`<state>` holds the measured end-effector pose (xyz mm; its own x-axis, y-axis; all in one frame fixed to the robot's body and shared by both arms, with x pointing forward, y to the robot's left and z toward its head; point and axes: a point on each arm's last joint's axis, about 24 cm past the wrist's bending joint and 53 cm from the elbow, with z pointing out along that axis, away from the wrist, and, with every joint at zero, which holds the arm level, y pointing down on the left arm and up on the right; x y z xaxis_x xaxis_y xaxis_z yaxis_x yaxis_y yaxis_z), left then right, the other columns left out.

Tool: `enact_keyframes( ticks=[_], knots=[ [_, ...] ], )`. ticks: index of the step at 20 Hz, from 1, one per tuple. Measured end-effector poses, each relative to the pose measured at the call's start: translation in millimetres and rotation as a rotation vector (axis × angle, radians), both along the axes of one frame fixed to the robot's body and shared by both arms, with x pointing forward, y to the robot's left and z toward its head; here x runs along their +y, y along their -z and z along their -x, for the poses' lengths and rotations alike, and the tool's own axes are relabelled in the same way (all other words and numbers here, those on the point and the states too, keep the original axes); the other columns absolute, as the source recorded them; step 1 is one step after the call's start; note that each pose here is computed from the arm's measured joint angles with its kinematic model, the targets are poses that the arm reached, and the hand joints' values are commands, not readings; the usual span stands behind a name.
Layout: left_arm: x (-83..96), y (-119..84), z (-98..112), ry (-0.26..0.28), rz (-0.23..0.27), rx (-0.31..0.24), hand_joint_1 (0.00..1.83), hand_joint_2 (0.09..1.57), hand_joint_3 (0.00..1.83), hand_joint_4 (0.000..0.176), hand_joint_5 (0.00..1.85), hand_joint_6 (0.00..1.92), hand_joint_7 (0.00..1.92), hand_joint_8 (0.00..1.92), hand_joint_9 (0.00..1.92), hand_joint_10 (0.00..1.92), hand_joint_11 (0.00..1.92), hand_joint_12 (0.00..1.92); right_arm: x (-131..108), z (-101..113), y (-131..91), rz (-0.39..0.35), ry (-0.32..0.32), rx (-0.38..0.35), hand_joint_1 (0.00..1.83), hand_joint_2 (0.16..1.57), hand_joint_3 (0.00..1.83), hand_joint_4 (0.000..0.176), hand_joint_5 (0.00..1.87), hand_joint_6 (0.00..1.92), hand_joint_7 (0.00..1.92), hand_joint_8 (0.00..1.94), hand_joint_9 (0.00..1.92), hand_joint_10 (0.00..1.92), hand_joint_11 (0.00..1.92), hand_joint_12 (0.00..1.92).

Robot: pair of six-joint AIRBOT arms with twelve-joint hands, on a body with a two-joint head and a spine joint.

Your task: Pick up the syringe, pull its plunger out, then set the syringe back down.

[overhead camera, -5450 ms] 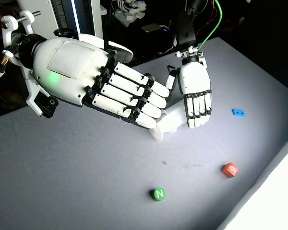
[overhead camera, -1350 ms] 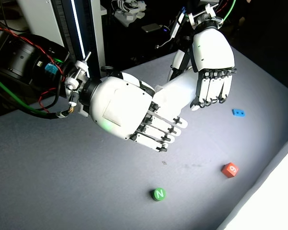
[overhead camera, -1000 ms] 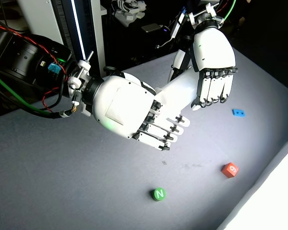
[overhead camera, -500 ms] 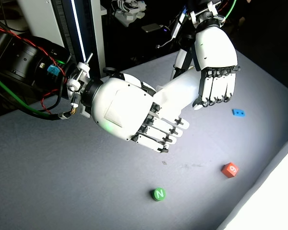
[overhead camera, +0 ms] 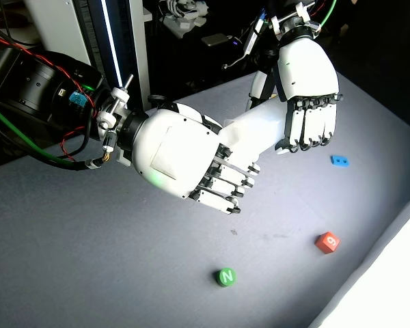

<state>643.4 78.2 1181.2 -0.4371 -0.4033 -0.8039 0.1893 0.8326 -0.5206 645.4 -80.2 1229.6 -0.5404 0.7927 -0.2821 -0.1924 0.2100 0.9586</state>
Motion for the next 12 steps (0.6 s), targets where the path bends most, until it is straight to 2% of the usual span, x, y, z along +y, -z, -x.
enact_keyframes(
  ticks=[1,2,4,5,12],
  knots=[
    [0.0,-0.5,-0.2,0.0,0.001,-0.001,1.33,1.25,0.0,0.0,0.83,1.05,0.62,1.58,0.61,1.59,0.43,1.37,-0.2,-0.1,-0.1,0.0,0.001,-0.001,1.3,1.22,0.0,0.0,0.69,1.31,0.79,1.32,0.77,1.33,0.53,1.44],
    [-0.1,-0.8,-0.2,0.0,0.0,-0.002,1.33,1.25,0.0,0.0,0.83,1.05,0.63,1.58,0.61,1.6,0.42,1.36,-0.3,-0.2,-0.5,-0.001,0.001,-0.002,1.33,1.23,0.0,0.0,0.69,1.33,0.76,1.36,0.75,1.45,0.52,1.49],
    [-0.4,-2.1,-0.4,0.0,0.003,-0.004,1.33,1.25,0.0,0.0,0.81,1.07,0.65,1.56,0.61,1.61,0.42,1.36,-0.4,-0.3,-0.6,-0.002,0.002,-0.002,1.34,1.22,0.0,0.0,0.69,1.33,0.77,1.34,0.77,1.45,0.54,1.5],
    [-0.4,-2.4,-0.5,0.0,0.003,-0.004,1.32,1.27,0.0,0.0,0.78,1.13,0.61,1.63,0.58,1.64,0.4,1.38,-0.4,-0.3,-0.7,-0.001,0.002,-0.002,1.33,1.24,0.0,0.0,0.67,1.37,0.73,1.39,0.74,1.48,0.52,1.52],
    [-2.1,-3.6,-0.1,0.004,0.011,-0.003,1.32,1.27,0.0,0.0,0.81,1.08,0.6,1.63,0.57,1.64,0.4,1.39,-7.9,-1.1,-3.0,0.008,0.014,-0.009,1.33,1.25,0.0,0.0,0.67,1.37,0.69,1.47,0.71,1.52,0.49,1.55]
  ],
)
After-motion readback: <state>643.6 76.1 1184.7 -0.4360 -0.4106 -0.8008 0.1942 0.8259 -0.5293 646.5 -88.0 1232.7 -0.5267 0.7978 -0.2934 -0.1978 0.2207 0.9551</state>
